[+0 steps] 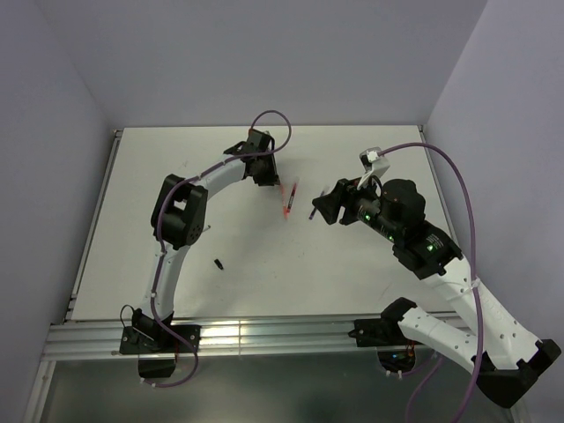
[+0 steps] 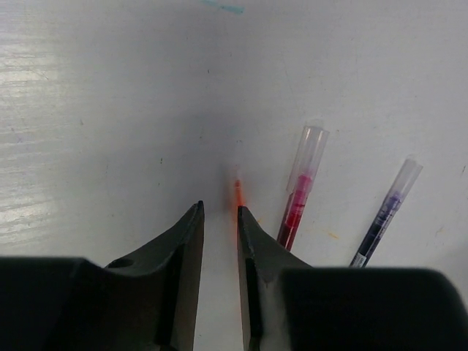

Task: Insert the pens into the pen caps
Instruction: Place the pen at the center of the board.

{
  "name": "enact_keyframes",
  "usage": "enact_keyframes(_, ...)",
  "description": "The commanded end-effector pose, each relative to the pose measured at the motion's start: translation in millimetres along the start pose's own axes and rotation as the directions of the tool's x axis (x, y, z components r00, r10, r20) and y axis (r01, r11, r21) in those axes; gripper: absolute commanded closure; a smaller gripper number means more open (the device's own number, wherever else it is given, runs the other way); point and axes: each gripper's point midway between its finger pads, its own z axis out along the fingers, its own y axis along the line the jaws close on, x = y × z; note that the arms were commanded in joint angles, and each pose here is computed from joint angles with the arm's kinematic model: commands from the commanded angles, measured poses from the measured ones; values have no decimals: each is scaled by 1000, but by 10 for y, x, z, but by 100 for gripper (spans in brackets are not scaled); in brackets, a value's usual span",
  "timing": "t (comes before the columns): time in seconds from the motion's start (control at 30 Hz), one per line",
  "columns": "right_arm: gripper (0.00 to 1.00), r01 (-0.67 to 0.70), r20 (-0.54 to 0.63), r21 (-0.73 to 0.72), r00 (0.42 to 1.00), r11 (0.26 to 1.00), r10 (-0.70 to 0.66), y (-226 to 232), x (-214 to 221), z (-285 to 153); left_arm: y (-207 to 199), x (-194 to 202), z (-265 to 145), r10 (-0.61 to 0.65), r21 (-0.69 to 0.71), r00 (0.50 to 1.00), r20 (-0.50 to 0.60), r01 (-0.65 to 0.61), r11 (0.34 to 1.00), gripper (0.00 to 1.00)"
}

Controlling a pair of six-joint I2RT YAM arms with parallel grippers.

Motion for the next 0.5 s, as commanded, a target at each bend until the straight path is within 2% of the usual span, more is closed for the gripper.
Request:
enact_keyframes(0.0,34,-2,39,-9,999,1000,2,16,-95,-12,-23,-14,11,8,5,1000,17,-8,1000,71)
enact_keyframes(0.3,34,-2,38,-11,999,1000,2,15,-85,-10,-51,-57,-58,23,8,999,34,-23,1000,71)
enact_keyframes(0.47,34,-2,41,-8,999,1000,2,9,-80,-24,-150,-187,-284,35,29,996,78,-37,999,73)
